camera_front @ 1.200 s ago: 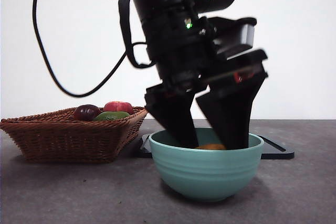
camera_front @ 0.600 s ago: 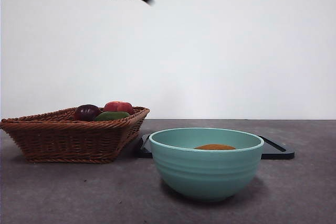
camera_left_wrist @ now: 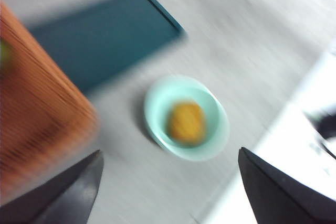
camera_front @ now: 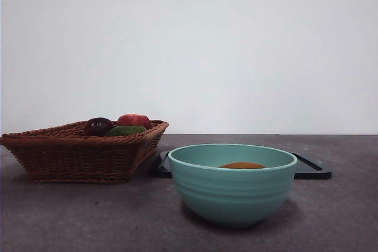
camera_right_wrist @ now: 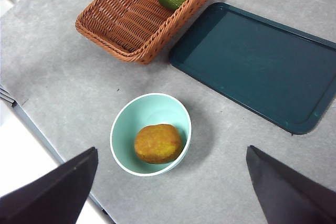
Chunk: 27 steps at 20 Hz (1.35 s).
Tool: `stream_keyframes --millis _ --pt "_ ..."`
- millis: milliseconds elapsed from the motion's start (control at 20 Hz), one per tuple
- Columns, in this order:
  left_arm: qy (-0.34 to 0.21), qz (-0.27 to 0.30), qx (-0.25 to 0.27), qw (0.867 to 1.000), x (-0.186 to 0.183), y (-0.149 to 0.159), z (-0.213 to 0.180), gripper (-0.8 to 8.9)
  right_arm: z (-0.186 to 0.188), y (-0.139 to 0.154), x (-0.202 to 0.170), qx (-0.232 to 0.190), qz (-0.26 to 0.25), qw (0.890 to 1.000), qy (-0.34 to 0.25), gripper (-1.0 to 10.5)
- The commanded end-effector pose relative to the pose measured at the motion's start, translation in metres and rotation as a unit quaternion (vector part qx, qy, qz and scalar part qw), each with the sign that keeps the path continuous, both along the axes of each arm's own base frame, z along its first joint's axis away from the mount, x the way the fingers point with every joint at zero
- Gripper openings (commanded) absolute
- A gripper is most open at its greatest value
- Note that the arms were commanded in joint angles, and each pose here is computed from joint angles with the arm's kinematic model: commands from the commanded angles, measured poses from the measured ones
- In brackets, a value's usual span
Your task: Pick up the wifruite, put it on the bowl, pick up the plate, put it on desk
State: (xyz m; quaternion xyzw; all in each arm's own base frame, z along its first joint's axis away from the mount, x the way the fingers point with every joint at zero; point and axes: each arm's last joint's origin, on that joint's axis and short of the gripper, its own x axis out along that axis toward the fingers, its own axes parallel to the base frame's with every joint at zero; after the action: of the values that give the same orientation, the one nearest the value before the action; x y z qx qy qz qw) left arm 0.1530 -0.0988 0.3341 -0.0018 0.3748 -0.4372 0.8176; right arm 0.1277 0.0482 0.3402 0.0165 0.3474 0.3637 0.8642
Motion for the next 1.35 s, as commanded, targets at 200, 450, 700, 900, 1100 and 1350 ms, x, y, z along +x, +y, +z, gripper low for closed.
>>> stream_keyframes --millis 200,450,700,900,1100,1350 --pt "0.075 -0.049 0.003 0.996 -0.013 -0.002 -0.03 4.07 0.003 0.001 0.0 0.003 -0.002 1.0 0.004 4.5" --pt "0.067 -0.056 -0.001 0.996 -0.013 -0.004 -0.029 4.07 0.001 0.001 0.001 -0.002 -0.002 1.0 0.02 4.5" --pt "0.067 -0.056 -0.001 0.996 -0.013 -0.004 -0.029 4.07 -0.004 0.004 0.006 -0.002 -0.003 0.999 0.044 4.2" --pt "0.068 -0.056 -0.001 0.996 -0.013 -0.004 -0.029 4.07 -0.024 0.021 0.018 -0.018 0.021 0.995 0.096 4.1" --pt "0.067 -0.056 -0.001 0.996 -0.013 -0.004 -0.029 4.07 -0.063 0.045 0.036 -0.044 0.019 0.991 0.124 4.1" --pt "0.067 -0.056 -0.001 0.996 -0.013 -0.005 -0.029 4.07 -0.103 0.072 0.055 -0.066 0.008 0.989 0.129 4.0"
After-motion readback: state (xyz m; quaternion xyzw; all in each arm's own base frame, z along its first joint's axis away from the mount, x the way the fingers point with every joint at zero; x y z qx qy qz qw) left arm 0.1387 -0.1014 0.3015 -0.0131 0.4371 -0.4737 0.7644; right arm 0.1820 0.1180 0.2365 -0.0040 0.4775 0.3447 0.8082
